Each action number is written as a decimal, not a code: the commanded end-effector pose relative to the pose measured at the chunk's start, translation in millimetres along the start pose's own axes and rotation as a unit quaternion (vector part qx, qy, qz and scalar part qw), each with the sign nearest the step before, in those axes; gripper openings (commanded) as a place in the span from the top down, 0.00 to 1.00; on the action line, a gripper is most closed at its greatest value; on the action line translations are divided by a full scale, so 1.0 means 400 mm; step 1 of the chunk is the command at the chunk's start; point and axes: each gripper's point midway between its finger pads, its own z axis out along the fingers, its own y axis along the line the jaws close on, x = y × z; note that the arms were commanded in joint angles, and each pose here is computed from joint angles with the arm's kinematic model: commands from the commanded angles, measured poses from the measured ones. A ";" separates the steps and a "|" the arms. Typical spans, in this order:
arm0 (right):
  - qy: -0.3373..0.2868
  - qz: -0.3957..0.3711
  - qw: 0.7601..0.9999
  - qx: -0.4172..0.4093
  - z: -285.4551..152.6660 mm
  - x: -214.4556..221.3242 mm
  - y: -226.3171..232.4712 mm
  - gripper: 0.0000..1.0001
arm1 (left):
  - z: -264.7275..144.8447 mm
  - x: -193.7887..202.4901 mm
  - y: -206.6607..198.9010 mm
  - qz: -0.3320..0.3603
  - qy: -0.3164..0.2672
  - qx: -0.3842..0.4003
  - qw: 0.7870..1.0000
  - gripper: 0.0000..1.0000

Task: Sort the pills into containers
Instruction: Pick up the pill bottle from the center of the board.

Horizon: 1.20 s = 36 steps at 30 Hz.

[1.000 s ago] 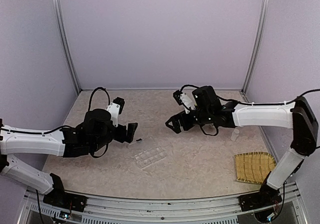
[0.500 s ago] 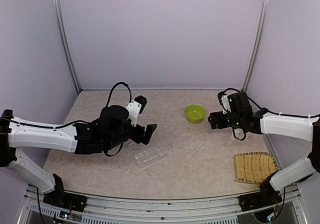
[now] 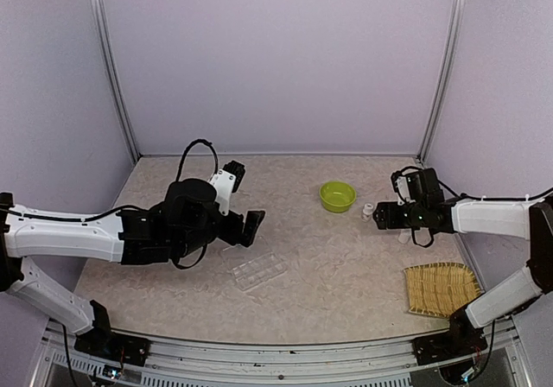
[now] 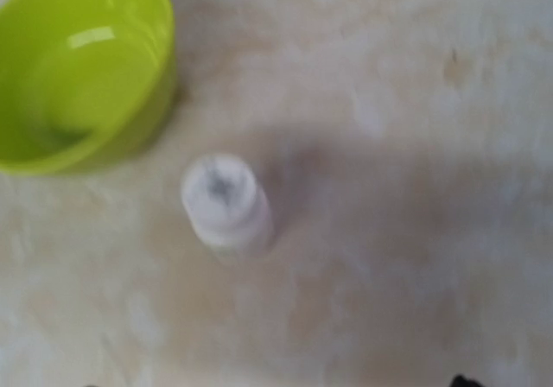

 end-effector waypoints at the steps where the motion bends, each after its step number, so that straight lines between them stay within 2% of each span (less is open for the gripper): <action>1: -0.003 0.020 1.000 -0.017 -0.018 0.017 -0.005 0.14 | -0.041 -0.038 0.049 -0.036 -0.012 -0.025 0.999 0.01; 8: -0.004 0.020 1.000 -0.019 -0.024 0.029 -0.009 0.12 | -0.101 -0.042 0.079 -0.076 -0.038 -0.014 0.996 0.01; 22: -0.006 0.081 0.996 0.040 -0.045 0.047 -0.110 0.13 | -0.094 -0.037 0.053 -0.085 -0.029 -0.003 0.996 0.01; 31: 0.017 0.109 0.992 0.057 -0.021 0.086 -0.162 0.20 | -0.040 -0.046 0.023 -0.047 -0.028 -0.003 0.998 0.01; 36: 0.025 0.108 0.991 0.070 -0.016 0.104 -0.174 0.30 | -0.007 -0.040 0.011 -0.031 -0.017 0.003 0.999 0.01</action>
